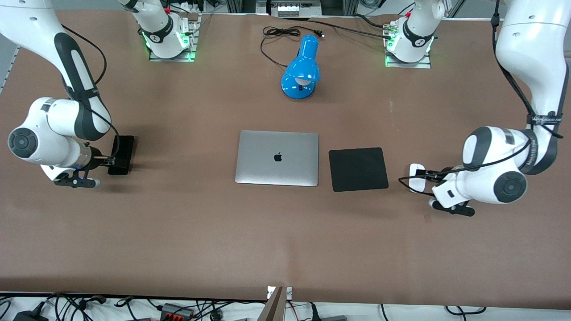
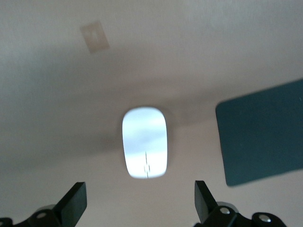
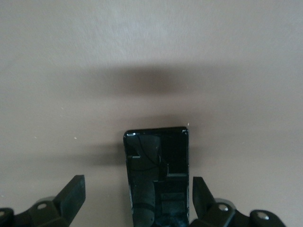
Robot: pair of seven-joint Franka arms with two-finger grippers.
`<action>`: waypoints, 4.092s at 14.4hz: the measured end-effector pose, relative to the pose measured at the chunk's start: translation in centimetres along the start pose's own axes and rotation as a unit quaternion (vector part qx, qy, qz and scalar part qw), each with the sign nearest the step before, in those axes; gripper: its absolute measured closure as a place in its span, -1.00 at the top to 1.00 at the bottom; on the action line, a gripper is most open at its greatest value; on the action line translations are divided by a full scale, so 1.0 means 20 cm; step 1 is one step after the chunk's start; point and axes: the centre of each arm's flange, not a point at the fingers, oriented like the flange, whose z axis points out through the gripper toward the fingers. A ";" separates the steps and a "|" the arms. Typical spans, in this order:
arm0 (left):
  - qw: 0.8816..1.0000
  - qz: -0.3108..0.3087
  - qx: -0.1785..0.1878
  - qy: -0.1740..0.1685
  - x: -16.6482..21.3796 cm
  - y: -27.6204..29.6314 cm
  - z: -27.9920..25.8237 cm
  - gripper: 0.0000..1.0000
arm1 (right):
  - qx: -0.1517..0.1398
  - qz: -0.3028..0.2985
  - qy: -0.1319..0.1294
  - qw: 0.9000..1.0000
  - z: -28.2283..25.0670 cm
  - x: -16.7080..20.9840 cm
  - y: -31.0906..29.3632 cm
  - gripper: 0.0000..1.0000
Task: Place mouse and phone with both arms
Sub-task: 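Grasp the phone with the right gripper while the left gripper grasps the mouse, then carry the phone beside the laptop while the left gripper carries the mouse onto the pad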
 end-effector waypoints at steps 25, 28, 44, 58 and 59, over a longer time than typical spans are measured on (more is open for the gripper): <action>0.999 0.031 0.013 -0.007 0.06 0.06 0.48 0.96 | 0.007 0.017 -0.045 0.999 0.33 -0.09 0.09 0.60; 1.000 0.028 0.013 -0.005 0.06 0.04 0.48 0.53 | 0.007 0.017 -0.046 0.999 0.33 -0.09 0.09 0.59; 0.999 0.001 0.034 -0.005 0.10 0.56 0.29 0.25 | -0.009 -0.013 -0.028 0.999 -0.14 -0.06 -1.21 0.59; 0.999 -0.050 -0.015 -0.012 0.13 0.86 0.48 0.37 | 0.022 0.010 -0.044 0.999 0.19 -0.11 -1.65 0.59; 0.998 -0.052 -0.016 -0.013 0.13 0.85 0.49 0.53 | 0.022 0.015 -0.042 0.999 0.19 -0.11 -1.68 0.59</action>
